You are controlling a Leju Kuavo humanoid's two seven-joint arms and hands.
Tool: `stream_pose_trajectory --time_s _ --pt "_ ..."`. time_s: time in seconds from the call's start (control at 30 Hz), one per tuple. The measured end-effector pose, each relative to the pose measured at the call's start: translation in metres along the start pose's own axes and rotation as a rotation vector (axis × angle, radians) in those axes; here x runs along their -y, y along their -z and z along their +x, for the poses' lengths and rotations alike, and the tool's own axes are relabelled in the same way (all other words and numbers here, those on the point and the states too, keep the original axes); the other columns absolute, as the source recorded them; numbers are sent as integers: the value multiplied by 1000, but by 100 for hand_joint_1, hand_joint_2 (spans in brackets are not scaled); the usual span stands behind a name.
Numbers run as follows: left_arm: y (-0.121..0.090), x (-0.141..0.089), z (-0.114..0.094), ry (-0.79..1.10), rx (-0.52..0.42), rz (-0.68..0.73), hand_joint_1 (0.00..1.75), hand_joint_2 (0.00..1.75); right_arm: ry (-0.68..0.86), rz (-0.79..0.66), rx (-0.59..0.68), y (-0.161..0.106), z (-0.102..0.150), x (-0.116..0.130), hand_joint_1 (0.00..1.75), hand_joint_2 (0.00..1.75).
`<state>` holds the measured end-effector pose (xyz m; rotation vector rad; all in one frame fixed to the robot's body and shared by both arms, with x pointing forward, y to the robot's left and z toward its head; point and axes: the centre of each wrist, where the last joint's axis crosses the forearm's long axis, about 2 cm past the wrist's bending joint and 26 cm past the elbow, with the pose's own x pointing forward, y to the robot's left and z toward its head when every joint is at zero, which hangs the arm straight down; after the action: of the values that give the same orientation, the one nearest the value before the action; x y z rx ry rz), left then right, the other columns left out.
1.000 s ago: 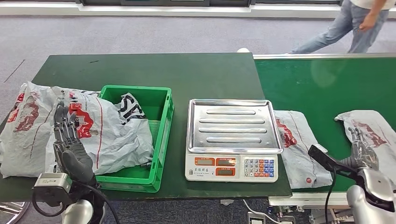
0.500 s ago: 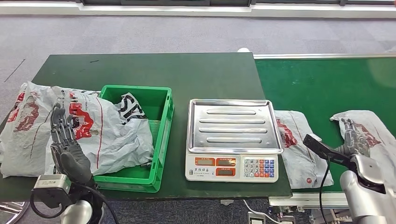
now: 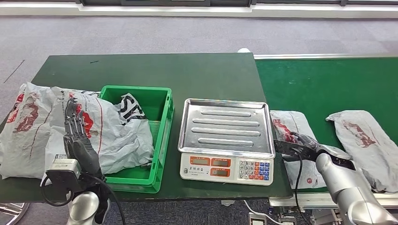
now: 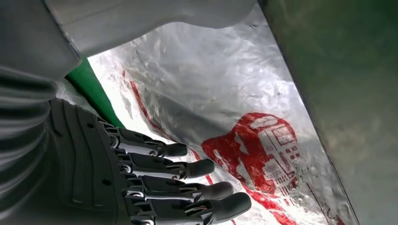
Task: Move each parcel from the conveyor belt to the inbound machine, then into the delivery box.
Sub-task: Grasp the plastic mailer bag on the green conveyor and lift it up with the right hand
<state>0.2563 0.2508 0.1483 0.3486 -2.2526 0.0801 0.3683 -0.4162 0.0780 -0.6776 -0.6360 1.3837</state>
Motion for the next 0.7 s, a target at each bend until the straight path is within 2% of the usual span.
stream_pose_trajectory --time_s 0.37,0.7 --pt "-4 3 -3 1 -16 -21 0 0 -84 63 -25 -1 -8 -15 0 175" --pt "-2 4 -6 0 -29 -35 0 0 -54 90 -41 -2 -10 -26 0 175"
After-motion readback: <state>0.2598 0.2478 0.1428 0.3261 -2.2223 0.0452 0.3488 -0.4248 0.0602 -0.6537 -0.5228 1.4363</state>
